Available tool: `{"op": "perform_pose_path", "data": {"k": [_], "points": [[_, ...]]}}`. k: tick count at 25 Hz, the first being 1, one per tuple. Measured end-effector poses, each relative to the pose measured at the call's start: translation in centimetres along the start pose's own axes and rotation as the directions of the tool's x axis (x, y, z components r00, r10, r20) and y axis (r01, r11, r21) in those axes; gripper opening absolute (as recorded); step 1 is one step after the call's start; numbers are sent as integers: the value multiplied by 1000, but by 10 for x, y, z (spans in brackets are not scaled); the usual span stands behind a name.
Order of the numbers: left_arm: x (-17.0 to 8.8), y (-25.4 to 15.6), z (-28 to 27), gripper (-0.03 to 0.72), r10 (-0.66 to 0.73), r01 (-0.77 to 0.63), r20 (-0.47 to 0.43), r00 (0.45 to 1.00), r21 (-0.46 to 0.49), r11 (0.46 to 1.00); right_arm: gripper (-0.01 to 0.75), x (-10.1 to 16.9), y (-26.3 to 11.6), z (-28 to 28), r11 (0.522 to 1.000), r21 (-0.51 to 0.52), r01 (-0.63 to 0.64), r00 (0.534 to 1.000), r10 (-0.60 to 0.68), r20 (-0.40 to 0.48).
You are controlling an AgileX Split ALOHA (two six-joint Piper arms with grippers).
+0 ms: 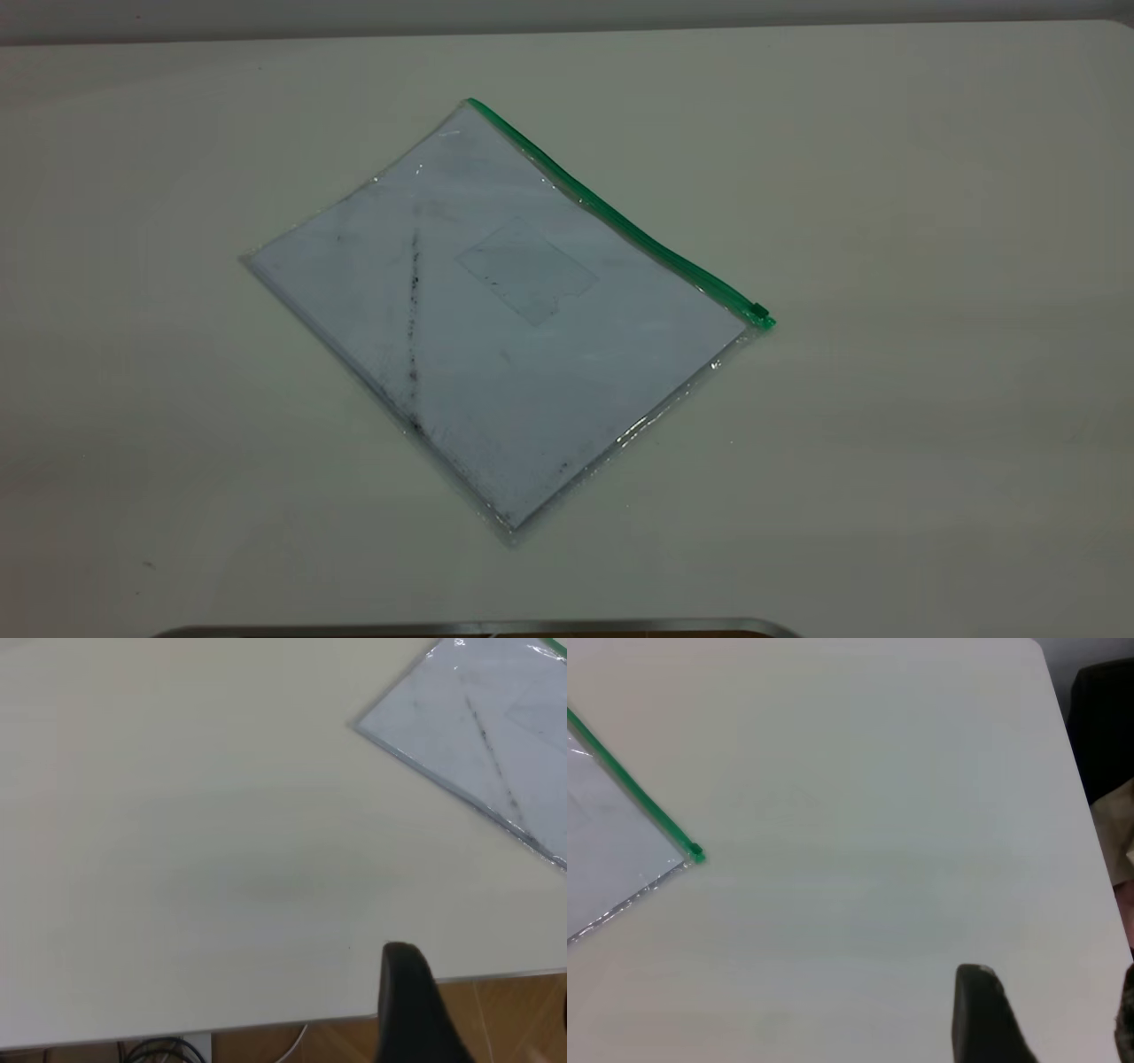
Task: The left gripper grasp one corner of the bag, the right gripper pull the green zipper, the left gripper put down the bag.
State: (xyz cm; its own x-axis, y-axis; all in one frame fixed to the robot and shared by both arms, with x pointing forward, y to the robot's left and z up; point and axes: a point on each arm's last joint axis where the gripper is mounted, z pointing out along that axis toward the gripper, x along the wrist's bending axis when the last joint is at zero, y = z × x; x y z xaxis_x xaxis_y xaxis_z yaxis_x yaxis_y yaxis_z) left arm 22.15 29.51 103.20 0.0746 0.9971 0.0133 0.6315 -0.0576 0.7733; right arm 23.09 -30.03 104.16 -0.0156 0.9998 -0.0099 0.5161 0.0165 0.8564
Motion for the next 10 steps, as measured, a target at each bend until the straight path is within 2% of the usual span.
{"op": "perform_pose_path", "data": {"k": [10], "points": [[0, 0, 0, 464, 0, 0, 1, 1000, 0, 1000, 396, 0, 0, 0, 1000, 0, 6, 1000, -6, 0]]}}
